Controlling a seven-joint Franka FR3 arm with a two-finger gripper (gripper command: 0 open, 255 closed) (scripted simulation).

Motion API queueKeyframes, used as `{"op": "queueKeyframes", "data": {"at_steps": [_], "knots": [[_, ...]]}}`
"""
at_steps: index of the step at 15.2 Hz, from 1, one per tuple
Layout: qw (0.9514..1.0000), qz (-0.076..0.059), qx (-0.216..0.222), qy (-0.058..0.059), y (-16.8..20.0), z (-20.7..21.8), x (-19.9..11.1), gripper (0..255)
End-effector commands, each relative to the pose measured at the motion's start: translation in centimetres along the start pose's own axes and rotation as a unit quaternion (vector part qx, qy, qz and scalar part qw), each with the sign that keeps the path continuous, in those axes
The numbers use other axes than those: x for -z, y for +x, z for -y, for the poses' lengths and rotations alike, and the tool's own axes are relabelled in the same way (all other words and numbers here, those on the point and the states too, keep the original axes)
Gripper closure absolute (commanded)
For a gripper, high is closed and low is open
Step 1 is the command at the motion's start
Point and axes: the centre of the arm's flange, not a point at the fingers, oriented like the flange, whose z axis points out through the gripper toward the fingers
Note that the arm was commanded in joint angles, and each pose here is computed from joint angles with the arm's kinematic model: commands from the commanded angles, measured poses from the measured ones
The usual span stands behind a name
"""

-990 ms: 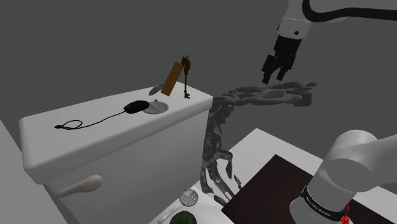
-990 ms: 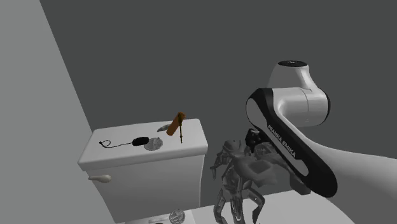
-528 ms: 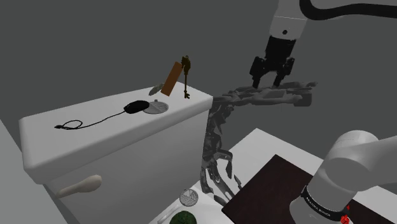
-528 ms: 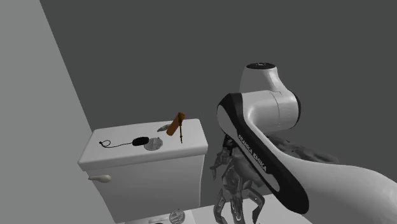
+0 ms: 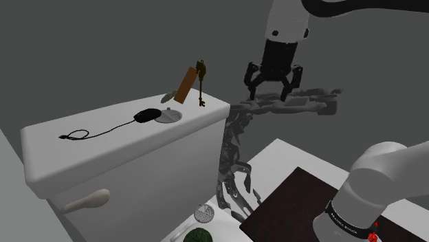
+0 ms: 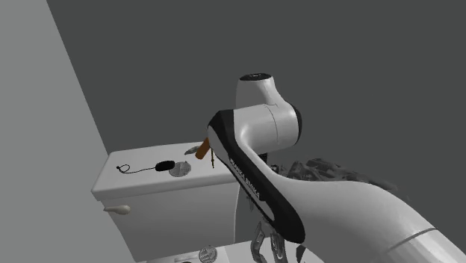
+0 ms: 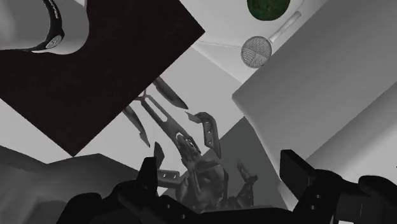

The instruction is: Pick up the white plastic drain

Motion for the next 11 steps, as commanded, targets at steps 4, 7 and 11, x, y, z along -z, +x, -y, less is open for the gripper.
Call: {"op": "queueKeyframes", "data": {"at_steps": [4,7,11], "knots": [[0.9950,0.009,-0.099,-0.005,-1.9,6.6,-0.2,0],[0.9876,0.014,-0.156,-0.009,-2.5,10.6,-0.1,0],[0.9727,0.021,-0.231,-0.013,-2.6,15.9,-0.1,0]]}}
